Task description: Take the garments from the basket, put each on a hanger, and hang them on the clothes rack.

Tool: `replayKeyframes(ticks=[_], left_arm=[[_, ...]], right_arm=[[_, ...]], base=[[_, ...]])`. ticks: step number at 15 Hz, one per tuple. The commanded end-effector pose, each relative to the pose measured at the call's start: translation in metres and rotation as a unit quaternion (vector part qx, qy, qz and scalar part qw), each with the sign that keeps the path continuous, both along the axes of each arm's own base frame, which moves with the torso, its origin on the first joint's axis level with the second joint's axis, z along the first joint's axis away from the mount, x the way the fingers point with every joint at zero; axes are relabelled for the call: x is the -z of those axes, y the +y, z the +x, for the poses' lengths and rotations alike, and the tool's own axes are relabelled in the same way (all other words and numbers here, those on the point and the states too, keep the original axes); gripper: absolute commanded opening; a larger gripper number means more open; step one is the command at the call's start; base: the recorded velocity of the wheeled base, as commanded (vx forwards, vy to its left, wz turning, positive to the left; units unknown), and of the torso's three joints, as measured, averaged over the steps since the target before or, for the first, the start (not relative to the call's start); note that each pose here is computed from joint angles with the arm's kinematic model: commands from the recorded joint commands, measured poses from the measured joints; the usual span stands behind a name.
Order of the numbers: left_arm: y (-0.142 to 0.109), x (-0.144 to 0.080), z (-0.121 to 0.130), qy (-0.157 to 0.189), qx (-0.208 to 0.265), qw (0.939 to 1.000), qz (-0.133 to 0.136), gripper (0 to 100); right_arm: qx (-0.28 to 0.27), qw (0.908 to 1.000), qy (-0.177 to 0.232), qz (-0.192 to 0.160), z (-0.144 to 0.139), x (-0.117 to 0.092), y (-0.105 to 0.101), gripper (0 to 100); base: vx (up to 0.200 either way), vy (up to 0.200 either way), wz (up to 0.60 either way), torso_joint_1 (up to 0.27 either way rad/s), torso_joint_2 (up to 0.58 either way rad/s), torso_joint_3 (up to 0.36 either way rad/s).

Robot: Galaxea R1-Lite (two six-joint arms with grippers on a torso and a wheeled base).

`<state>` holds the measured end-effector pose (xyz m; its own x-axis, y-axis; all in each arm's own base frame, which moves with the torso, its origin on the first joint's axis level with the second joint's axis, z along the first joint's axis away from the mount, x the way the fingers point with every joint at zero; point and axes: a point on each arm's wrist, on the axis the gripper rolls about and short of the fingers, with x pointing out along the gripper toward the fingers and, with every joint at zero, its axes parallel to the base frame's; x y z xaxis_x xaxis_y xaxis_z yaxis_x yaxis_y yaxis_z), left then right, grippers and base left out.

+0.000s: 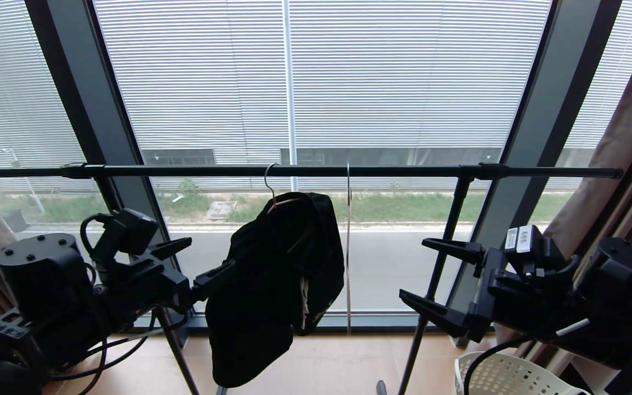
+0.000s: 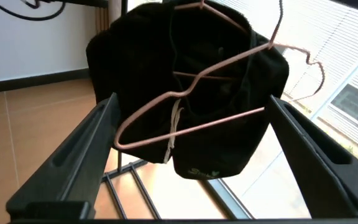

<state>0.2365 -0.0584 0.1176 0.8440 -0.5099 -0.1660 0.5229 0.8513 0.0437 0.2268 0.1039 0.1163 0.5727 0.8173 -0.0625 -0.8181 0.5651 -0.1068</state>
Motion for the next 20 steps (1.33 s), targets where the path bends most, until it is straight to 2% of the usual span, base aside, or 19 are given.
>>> replayKeyframes(ticks=[1, 2, 3, 4, 6, 7, 9, 10, 11, 13, 15, 17, 18, 19, 20], left_arm=[[0.023, -0.049, -0.104, -0.006, -0.001, 1.0000, -0.001, 100], [0.028, -0.047, -0.128, 0.009, -0.002, 1.0000, 0.003, 100], [0.038, -0.039, -0.175, 0.019, -0.001, 0.9998, 0.005, 100], [0.044, -0.033, -0.200, 0.018, -0.004, 0.9998, 0.004, 100], [0.049, -0.022, -0.227, 0.007, -0.006, 1.0000, 0.002, 100], [0.053, -0.010, -0.244, -0.022, -0.009, 0.9997, -0.003, 100], [0.056, 0.012, -0.261, -0.080, -0.013, 0.9966, -0.010, 100], [0.057, 0.022, -0.258, -0.071, -0.041, 0.9967, -0.001, 100], [0.059, 0.032, -0.253, -0.063, -0.103, 0.9926, 0.006, 100], [0.059, 0.038, -0.252, -0.054, -0.108, 0.9926, 0.006, 100], [0.059, 0.038, -0.252, -0.050, -0.105, 0.9931, 0.005, 100], [0.060, 0.043, -0.252, -0.027, -0.123, 0.9919, 0.014, 100], [0.060, 0.042, -0.252, -0.023, -0.140, 0.9897, 0.018, 100], [0.060, 0.042, -0.252, -0.023, -0.148, 0.9885, 0.017, 100], [0.059, 0.042, -0.252, -0.021, -0.181, 0.9831, 0.018, 100]], right_arm=[[-0.009, 0.9991, -0.038, 0.015, -0.022, -0.021, -0.004, 100], [-0.017, 0.9983, -0.052, 0.020, -0.036, -0.028, -0.005, 100], [0.011, 0.9974, -0.066, 0.026, -0.063, -0.035, -0.017, 100], [0.041, 0.9964, -0.069, 0.027, -0.082, -0.037, -0.028, 100], [0.111, 0.9927, -0.047, 0.013, -0.110, -0.032, -0.046, 100], [0.172, 0.9846, -0.028, -0.006, -0.130, -0.028, -0.058, 100], [0.272, 0.9611, 0.012, -0.046, -0.156, -0.021, -0.074, 100], [0.302, 0.9513, 0.020, -0.058, -0.166, -0.020, -0.079, 100], [0.335, 0.9406, 0.008, -0.053, -0.182, -0.025, -0.088, 100], [0.383, 0.9216, 0.012, -0.059, -0.205, -0.019, -0.101, 100], [0.452, 0.8889, 0.031, -0.070, -0.225, 0.006, -0.108, 100], [0.513, 0.8562, 0.018, -0.056, -0.237, 0.032, -0.109, 100], [0.545, 0.8373, 0.011, -0.046, -0.241, 0.034, -0.108, 100], [0.560, 0.8276, 0.005, -0.042, -0.243, 0.034, -0.108, 100], [0.570, 0.8206, 0.002, -0.034, -0.244, 0.035, -0.107, 100]], base=[[0.000, 0.000, 0.00, 0.000, 0.00, 0.000], [0.000, 0.000, 0.00, 0.000, 0.00, 0.000], [0.000, 0.000, 0.00, 0.000, 0.00, 0.000], [0.000, 0.000, 0.00, 0.000, 0.00, 0.000], [0.000, 0.000, 0.00, 0.000, 0.00, 0.000], [0.000, 0.000, 0.00, 0.000, 0.00, 0.000], [0.000, 0.000, 0.00, 0.000, 0.00, 0.000], [0.000, 0.000, 0.00, 0.000, 0.00, 0.000], [0.000, 0.000, 0.00, 0.000, 0.00, 0.000], [0.000, 0.000, 0.00, 0.000, 0.00, 0.000], [0.000, 0.000, 0.00, 0.000, 0.00, 0.000], [0.000, 0.000, 0.00, 0.000, 0.00, 0.000], [0.000, 0.000, 0.00, 0.000, 0.00, 0.000], [0.000, 0.000, 0.00, 0.000, 0.00, 0.000], [0.000, 0.000, 0.00, 0.000, 0.00, 0.000]])
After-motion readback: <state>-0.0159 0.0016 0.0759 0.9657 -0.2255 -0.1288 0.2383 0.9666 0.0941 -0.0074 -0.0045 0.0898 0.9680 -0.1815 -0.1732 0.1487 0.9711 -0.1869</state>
